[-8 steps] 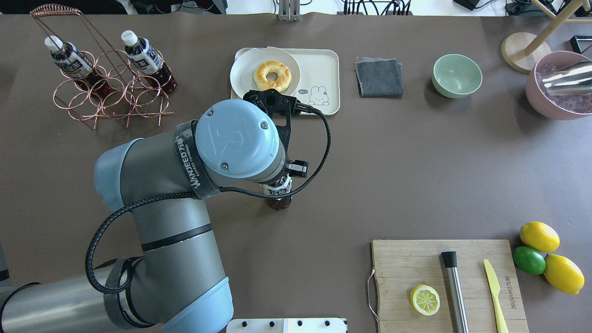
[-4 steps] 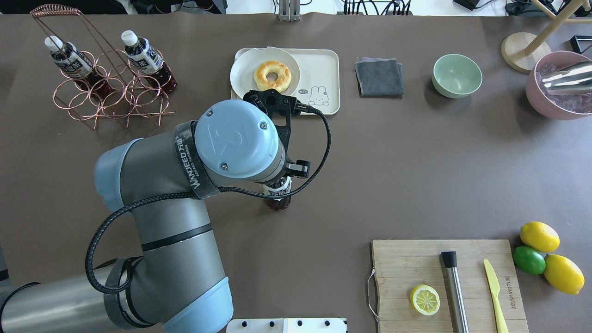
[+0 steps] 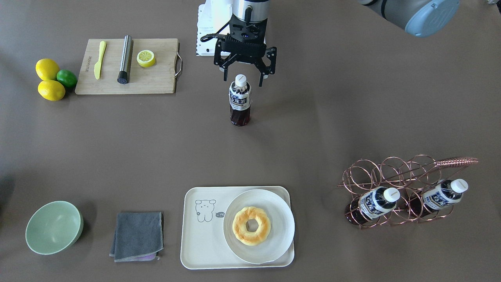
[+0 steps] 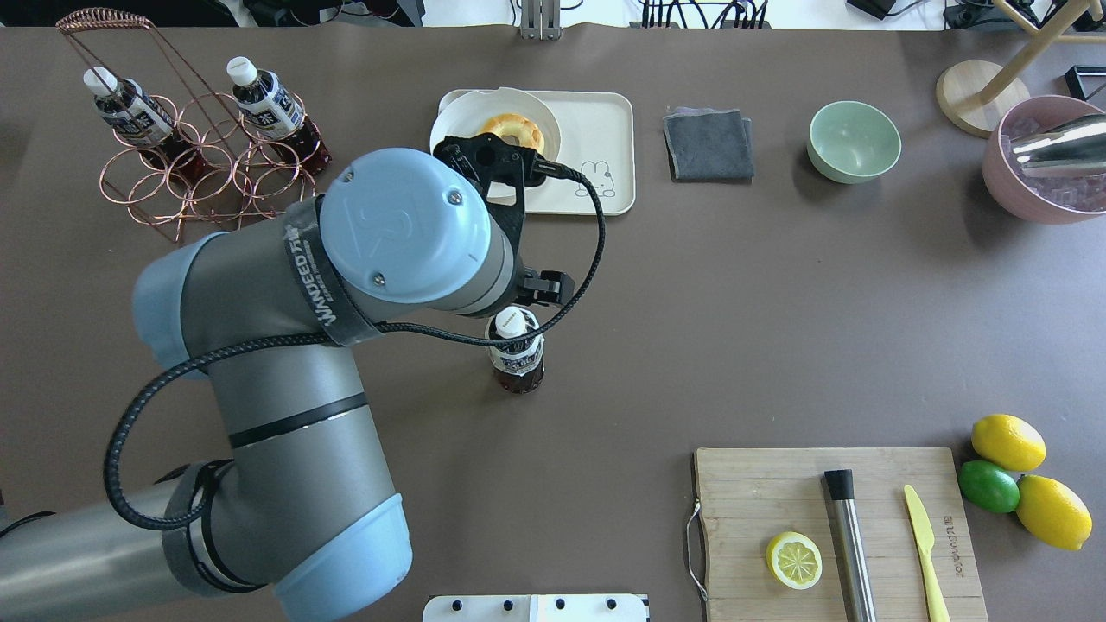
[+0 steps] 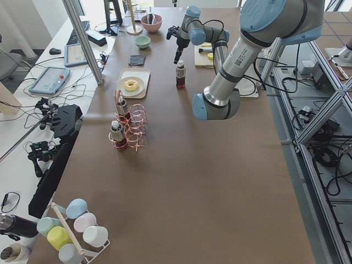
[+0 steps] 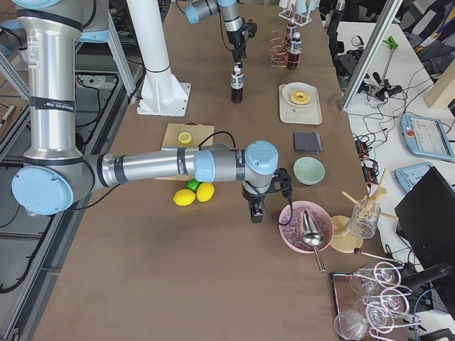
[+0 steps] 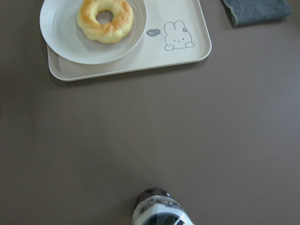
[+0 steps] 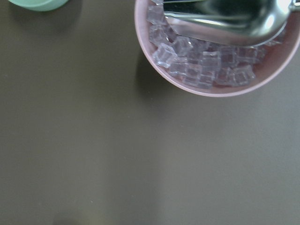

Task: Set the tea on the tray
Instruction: 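Withdraw the left gripper toward the rack while the right gripper reaches toward the bottle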

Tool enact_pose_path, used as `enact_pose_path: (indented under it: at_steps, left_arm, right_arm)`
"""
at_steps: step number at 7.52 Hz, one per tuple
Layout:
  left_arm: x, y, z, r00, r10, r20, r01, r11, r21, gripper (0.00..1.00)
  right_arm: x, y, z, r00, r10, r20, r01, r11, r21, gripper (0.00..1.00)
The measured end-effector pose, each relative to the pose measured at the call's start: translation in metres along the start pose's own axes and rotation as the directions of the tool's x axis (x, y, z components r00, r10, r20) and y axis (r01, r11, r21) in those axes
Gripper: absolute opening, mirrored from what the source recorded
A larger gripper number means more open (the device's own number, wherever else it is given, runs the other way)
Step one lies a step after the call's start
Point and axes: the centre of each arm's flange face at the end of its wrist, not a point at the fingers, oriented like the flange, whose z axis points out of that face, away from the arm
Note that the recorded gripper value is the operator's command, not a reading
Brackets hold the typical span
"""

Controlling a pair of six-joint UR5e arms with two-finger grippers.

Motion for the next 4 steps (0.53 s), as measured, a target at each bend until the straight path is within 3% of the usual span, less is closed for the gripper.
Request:
enact_pose_path:
  at_steps: [2,4]
  left_arm:
    - [-0.059,-0.022,-0.014,0.999,0.037,0.019,-0.037,0.999,0.011,0.96]
    - [-0.151,-0.042,-0.028,0.994,0.096,0.045,-0.095,0.995,-0.026,0.96]
  right_arm:
    - [-0.079,-0.037,0.005,1.000,0.017,0.005,-0.017,0.999,0.044,1.00]
    - [-0.184,-0.069,0.026,1.000,0.011,-0.015,-0.009,0.995,0.104,1.00]
